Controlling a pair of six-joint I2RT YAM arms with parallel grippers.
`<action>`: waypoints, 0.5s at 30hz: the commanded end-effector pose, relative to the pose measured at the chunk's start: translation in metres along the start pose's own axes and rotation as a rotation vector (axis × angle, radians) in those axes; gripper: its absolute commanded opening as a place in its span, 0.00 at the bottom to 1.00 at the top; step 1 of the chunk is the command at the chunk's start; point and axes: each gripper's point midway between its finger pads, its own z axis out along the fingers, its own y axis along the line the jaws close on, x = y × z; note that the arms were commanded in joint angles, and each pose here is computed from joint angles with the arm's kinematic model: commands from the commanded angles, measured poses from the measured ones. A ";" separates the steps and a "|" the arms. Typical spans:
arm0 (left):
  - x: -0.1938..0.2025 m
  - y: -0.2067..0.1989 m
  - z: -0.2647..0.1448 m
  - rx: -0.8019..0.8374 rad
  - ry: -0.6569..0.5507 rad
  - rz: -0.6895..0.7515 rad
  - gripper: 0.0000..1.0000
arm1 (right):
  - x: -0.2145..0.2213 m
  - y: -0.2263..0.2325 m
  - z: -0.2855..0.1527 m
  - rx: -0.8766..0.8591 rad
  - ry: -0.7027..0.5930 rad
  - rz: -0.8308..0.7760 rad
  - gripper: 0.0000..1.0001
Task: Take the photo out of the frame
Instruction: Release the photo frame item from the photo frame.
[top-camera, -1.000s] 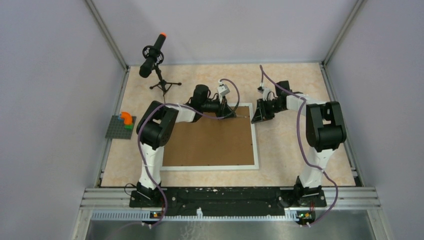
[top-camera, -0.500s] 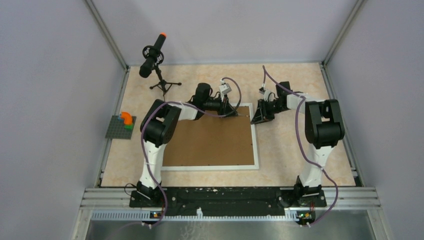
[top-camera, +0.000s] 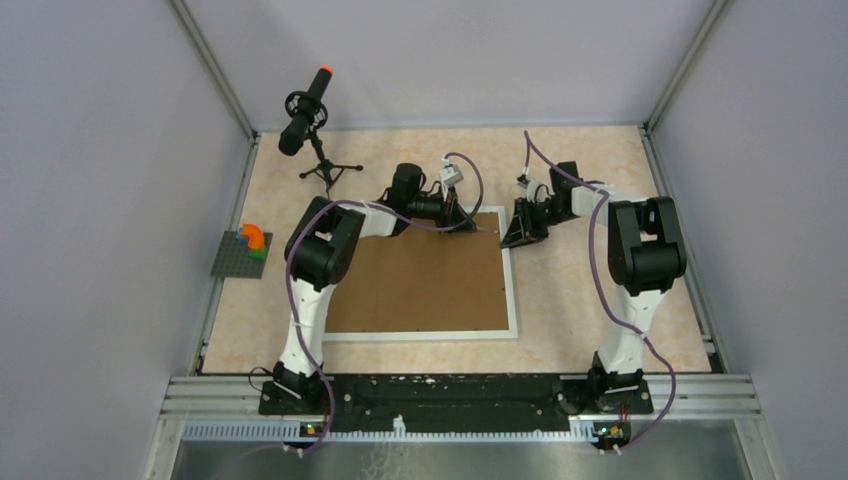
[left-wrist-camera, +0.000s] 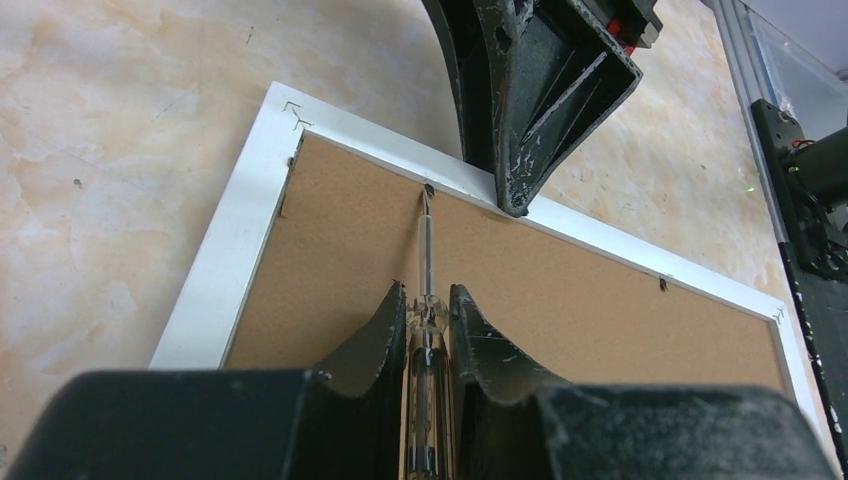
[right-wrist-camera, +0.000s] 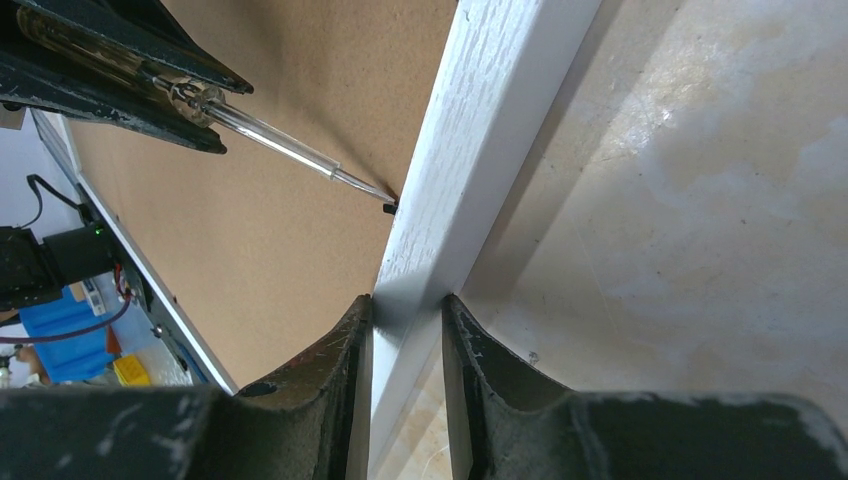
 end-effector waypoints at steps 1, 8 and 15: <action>0.019 0.003 0.008 0.014 0.041 -0.060 0.00 | 0.019 -0.030 0.034 0.128 0.076 -0.044 0.23; 0.016 -0.017 0.017 0.068 0.056 -0.057 0.00 | 0.019 -0.028 0.042 0.128 0.081 -0.046 0.15; -0.007 -0.062 0.029 0.127 0.093 0.019 0.00 | 0.017 -0.026 0.044 0.126 0.070 -0.032 0.11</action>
